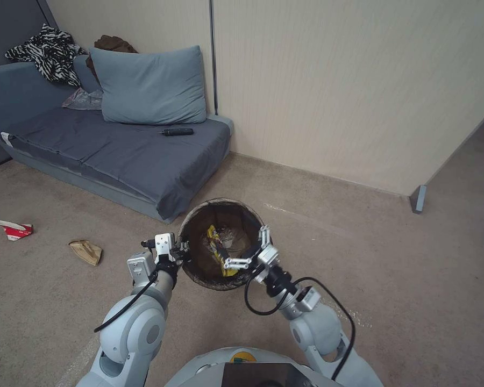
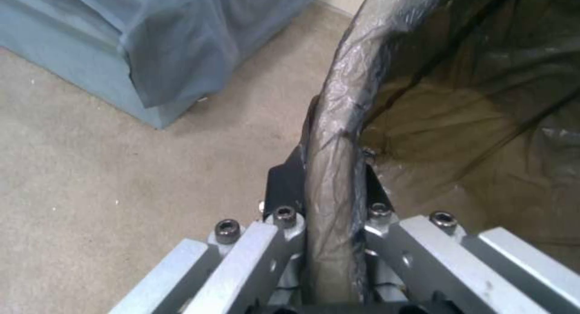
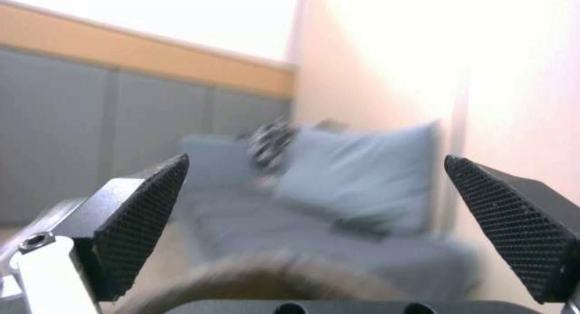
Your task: Pick up the trash bin, then pick up the garbage from the floor and place it into the trash bin.
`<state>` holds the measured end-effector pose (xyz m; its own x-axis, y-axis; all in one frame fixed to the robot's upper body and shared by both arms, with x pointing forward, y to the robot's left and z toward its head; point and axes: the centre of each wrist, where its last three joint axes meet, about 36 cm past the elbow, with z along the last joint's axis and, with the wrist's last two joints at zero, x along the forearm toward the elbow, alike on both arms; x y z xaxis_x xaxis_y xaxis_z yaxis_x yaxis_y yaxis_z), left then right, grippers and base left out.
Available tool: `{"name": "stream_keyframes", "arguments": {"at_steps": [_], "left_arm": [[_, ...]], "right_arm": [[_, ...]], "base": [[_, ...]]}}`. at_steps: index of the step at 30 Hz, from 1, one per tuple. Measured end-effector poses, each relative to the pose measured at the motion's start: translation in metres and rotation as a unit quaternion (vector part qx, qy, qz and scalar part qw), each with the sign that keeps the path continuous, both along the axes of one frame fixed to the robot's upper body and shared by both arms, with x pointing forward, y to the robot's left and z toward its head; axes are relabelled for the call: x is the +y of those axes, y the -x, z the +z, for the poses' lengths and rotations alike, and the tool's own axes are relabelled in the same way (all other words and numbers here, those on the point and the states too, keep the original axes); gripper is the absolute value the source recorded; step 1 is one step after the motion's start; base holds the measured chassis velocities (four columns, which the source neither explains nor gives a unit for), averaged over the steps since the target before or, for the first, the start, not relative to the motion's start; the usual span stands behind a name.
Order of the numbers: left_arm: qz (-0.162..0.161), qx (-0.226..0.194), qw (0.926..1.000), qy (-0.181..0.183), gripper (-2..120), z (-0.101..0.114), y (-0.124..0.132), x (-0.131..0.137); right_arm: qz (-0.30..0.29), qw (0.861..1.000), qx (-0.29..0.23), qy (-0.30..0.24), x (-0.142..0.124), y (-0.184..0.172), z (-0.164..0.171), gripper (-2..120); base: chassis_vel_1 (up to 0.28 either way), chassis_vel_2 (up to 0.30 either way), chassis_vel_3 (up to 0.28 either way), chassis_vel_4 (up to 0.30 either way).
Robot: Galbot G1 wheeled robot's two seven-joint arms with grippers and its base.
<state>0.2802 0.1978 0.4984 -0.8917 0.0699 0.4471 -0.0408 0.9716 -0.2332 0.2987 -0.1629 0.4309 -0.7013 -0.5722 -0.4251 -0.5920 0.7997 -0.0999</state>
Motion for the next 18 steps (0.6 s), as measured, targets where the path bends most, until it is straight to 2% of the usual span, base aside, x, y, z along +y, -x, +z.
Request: {"name": "stream_keyframes", "arguments": {"at_steps": [1,2,4,5,8,10,12,14,18], "left_arm": [[0.0,0.0,1.0,-0.001,4,0.0,0.0,0.0],[0.0,0.0,1.0,-0.001,4,0.0,0.0,0.0],[0.001,-0.002,1.0,-0.005,4,-0.002,-0.001,0.001],[0.001,-0.002,1.0,-0.005,4,-0.002,-0.001,0.001],[0.007,-0.012,0.9997,-0.019,4,-0.006,-0.003,0.004],[0.009,-0.014,0.9996,-0.023,4,-0.007,-0.003,0.005],[0.017,-0.021,0.9991,-0.034,4,-0.009,-0.005,0.008],[0.019,-0.023,0.9989,-0.036,4,-0.01,-0.006,0.01],[0.02,-0.024,0.9988,-0.037,4,-0.01,-0.006,0.011]], "right_arm": [[-0.023,1.0,-0.011,-0.003,-0.005,0.002,0.011,100],[-0.023,1.0,-0.011,-0.003,-0.005,0.002,0.011,100],[-0.089,0.996,-0.019,-0.002,-0.018,0.007,0.029,100],[-0.089,0.996,-0.019,-0.002,-0.018,0.007,0.029,100],[-0.19,0.982,-0.005,0.0,-0.033,0.014,0.036,100],[-0.204,0.979,0.0,-0.002,-0.034,0.015,0.036,100],[-0.25,0.968,0.018,-0.015,-0.037,0.018,0.033,100],[-0.268,0.963,0.025,-0.019,-0.038,0.019,0.031,100],[-0.274,0.961,0.028,-0.02,-0.038,0.02,0.03,100]], "base": [[0.0,0.0,0.0,0.0],[0.0,0.0,0.0,0.0],[0.0,0.0,0.0,0.0],[0.0,0.0,0.0,0.0],[0.0,0.0,0.0,0.0],[0.0,0.0,0.0,0.0],[0.0,0.0,0.0,0.0],[0.0,0.0,0.0,0.0],[0.0,0.0,0.0,0.0]]}}
